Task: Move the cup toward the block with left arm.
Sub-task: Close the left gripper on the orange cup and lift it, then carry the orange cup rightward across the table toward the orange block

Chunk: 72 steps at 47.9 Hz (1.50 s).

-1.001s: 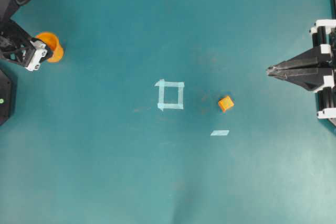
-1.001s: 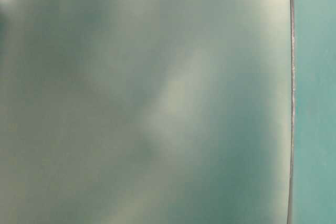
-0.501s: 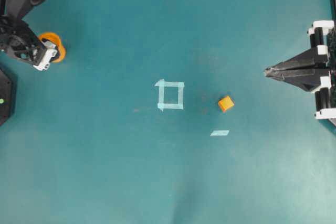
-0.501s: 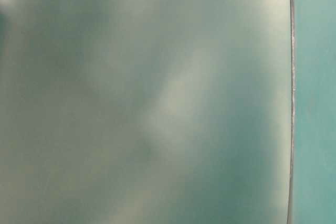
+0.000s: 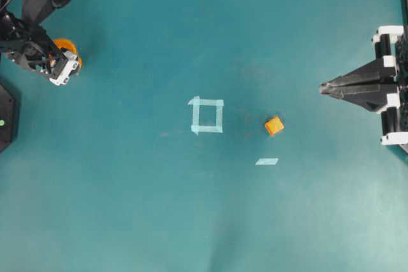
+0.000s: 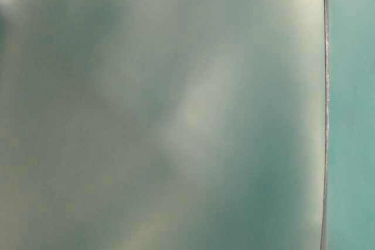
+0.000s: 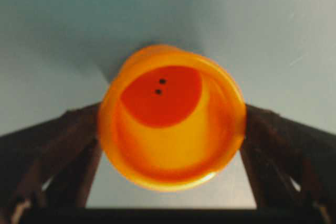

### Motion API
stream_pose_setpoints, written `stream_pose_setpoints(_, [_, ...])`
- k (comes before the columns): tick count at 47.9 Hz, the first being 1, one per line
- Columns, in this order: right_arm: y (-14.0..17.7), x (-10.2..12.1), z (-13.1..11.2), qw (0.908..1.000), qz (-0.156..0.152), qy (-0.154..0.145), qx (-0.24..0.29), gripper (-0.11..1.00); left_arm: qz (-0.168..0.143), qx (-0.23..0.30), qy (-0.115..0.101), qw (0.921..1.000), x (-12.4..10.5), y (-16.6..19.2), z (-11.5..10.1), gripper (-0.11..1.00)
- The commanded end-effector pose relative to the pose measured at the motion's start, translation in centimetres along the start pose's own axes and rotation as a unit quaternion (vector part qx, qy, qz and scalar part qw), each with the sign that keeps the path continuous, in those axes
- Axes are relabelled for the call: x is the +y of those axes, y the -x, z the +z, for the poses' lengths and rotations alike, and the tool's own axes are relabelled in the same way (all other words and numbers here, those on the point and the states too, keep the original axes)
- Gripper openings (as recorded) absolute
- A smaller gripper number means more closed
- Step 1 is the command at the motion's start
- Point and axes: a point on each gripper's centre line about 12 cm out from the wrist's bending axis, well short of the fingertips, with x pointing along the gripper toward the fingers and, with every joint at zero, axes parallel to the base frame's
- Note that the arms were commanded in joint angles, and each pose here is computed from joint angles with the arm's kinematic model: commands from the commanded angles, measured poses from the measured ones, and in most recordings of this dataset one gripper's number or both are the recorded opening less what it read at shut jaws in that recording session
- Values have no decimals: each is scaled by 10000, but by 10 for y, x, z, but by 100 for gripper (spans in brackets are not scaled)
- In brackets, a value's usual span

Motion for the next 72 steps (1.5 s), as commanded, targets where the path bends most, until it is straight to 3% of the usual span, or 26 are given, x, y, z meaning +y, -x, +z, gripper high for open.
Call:
stream_pose_setpoints(1, [-2, 0, 11, 9999, -9, -8, -146, 0, -30, -71, -6, 10000, -2, 2, 3, 85])
stream_pose_setpoints(19, [-3, 0, 9, 9999, -9, -8, -115, 0, -21, 67, -97, 9999, -3, 0, -7, 70])
stream_pose_setpoints(30, [-3, 0, 10, 9999, -7, 0, -107, 0, -97, -85, -169, 9998, -7, 6, -1, 70])
stream_pose_setpoints(37, [-3, 0, 10, 10000, -9, -31, -84, 0, -327, -239, -540, 9977, -29, 21, 7, 70])
stream_pose_setpoints(45, [-3, 0, 10, 10000, -7, -31, -77, 0, -655, -232, -1180, 9906, -73, 36, 14, 70])
stream_pose_setpoints(60, [-3, 0, 10, 9999, -8, -62, -84, 0, -790, -2, -1845, 9797, -141, 30, 38, 70])
stream_pose_setpoints(72, [-3, 0, 10, 9999, -8, -69, -84, 0, -975, -138, -2521, 9627, -201, 30, 65, 70])
